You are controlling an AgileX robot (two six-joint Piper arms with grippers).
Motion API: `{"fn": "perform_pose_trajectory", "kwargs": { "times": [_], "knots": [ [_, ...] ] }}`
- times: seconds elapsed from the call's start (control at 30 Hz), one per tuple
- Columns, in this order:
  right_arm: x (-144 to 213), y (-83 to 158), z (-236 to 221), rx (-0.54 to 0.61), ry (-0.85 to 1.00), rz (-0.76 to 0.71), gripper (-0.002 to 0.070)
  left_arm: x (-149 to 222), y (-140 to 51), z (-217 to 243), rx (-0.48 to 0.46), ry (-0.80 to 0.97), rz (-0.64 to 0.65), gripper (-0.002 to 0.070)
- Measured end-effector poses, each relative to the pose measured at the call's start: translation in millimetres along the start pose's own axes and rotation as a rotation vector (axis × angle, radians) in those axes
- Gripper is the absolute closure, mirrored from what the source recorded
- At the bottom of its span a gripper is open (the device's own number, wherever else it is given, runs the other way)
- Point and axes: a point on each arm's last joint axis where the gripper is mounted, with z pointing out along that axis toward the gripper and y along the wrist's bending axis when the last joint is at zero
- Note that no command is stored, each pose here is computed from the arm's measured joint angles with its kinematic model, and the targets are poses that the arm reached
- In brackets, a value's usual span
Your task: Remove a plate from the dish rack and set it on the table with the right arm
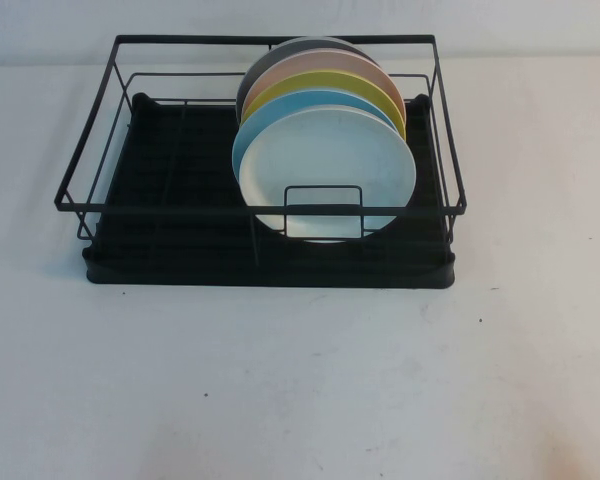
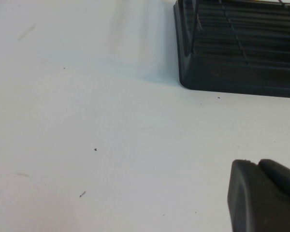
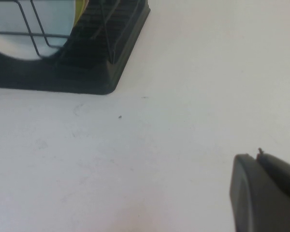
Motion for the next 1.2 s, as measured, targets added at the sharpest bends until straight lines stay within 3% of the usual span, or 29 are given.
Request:
{"fn": "perform_pose_trajectory", "kwargs": {
  "times": [0.1,0.37,0.6,0.83,1.2],
  "knots": [
    [-7,1,0,-0.015,-0.072,0.069,0.0694,0,0.0,0,0.0,0.0,0.0,0.068],
    [-26,0,-4,-0.077,-0.28,0.505,0.0694,0,0.0,0,0.0,0.0,0.0,0.068],
    [-28,0,-4,-0.099,-0.3,0.66,0.0694,0,0.0,0,0.0,0.0,0.0,0.068],
    [-52,14,-6,-0.18,-0.133,0.627,0.0694,0,0.0,0,0.0,0.0,0.0,0.068],
    [-113,25,45,-0.17,0.327,0.316,0.0694,0,0.0,0,0.0,0.0,0.0,0.068]
  ]
}}
